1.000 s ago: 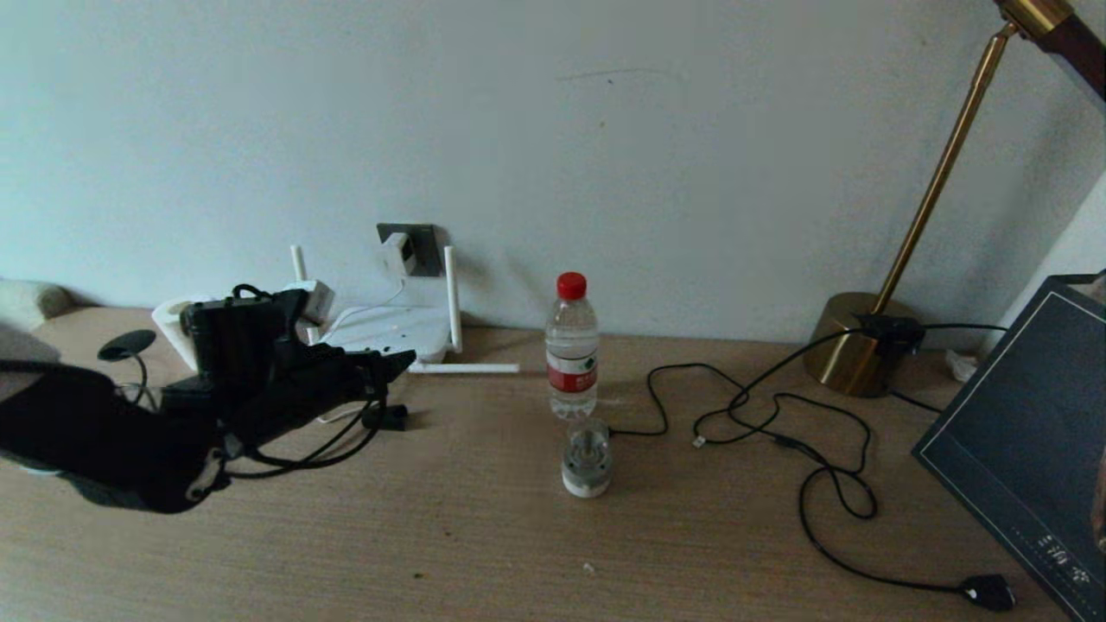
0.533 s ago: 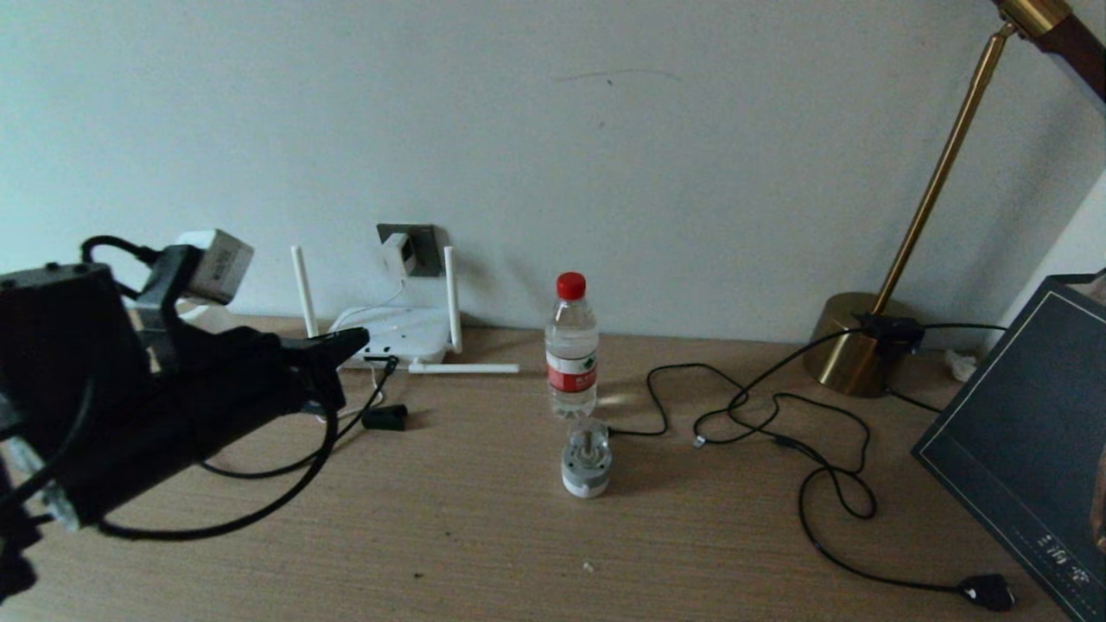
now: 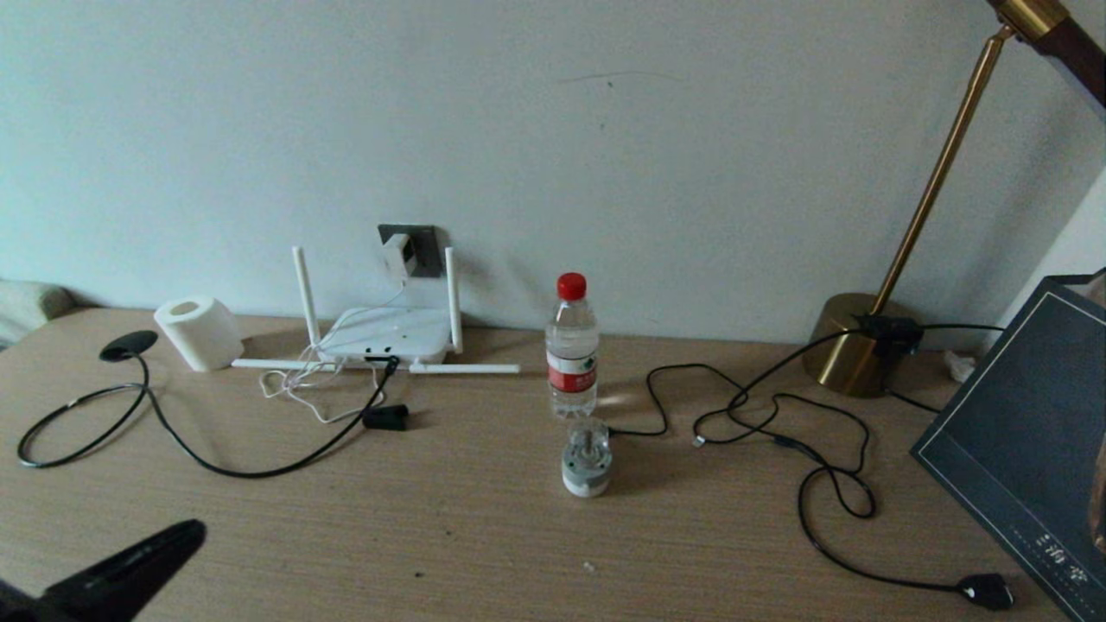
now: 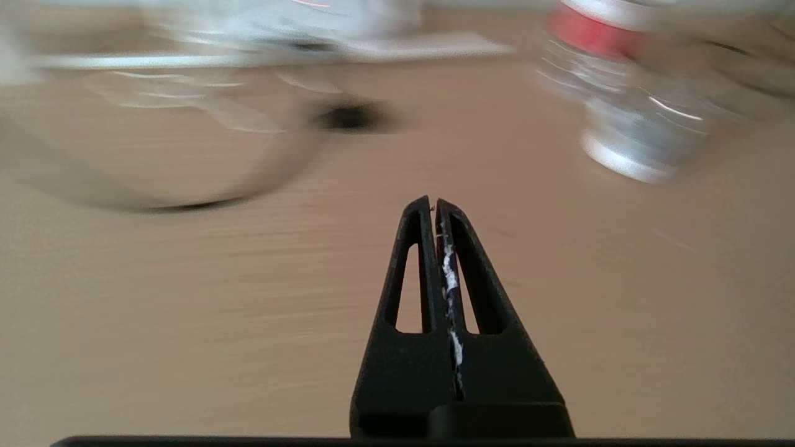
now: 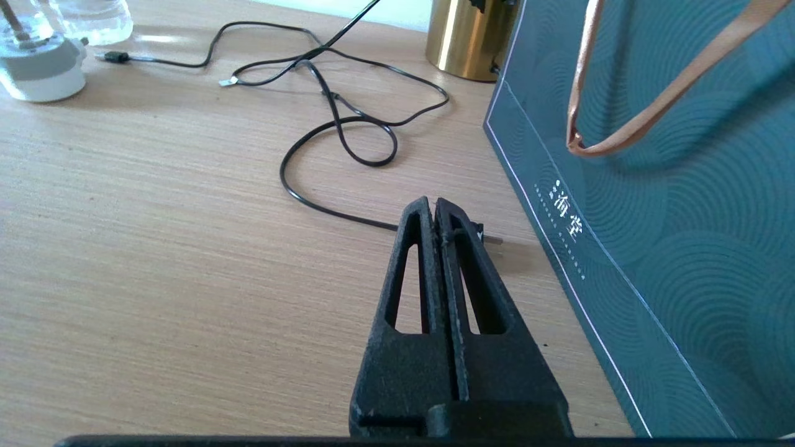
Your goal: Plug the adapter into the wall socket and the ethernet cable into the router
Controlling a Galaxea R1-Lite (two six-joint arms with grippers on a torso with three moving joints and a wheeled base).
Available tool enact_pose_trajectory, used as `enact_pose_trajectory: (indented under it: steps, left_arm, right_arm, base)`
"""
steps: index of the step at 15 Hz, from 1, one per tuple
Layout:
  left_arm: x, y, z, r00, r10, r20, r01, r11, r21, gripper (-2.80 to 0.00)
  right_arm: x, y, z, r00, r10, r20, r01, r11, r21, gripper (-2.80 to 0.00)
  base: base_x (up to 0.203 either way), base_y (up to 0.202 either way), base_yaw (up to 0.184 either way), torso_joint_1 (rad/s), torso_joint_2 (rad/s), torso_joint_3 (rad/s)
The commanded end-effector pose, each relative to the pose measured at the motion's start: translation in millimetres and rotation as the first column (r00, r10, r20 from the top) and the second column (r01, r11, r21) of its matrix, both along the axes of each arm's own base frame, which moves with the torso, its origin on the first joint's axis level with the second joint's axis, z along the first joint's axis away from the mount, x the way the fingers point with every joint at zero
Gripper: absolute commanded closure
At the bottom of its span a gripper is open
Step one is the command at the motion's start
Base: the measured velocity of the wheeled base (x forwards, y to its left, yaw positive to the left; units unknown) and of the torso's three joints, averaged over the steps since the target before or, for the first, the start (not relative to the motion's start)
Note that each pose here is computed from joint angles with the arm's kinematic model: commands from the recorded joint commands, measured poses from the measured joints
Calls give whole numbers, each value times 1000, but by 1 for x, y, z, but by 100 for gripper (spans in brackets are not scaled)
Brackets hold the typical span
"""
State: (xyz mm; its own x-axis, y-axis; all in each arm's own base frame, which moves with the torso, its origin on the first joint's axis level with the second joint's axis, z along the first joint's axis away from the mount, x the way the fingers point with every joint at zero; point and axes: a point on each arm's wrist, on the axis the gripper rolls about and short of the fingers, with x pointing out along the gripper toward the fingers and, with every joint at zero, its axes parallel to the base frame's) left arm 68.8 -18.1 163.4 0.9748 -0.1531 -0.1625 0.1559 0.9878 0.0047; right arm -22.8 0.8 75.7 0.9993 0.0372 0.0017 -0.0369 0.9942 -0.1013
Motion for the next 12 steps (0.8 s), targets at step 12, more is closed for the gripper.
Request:
enact_pose_trajectory:
  steps: [12]
  left_arm:
    - [-76, 18, -85, 987, 149, -64, -145, 987, 69, 0]
  right_arm:
    - [0, 0, 0, 1000, -2, 0, 2, 999, 46, 0]
  base:
    - [0, 0, 0, 0, 0, 0]
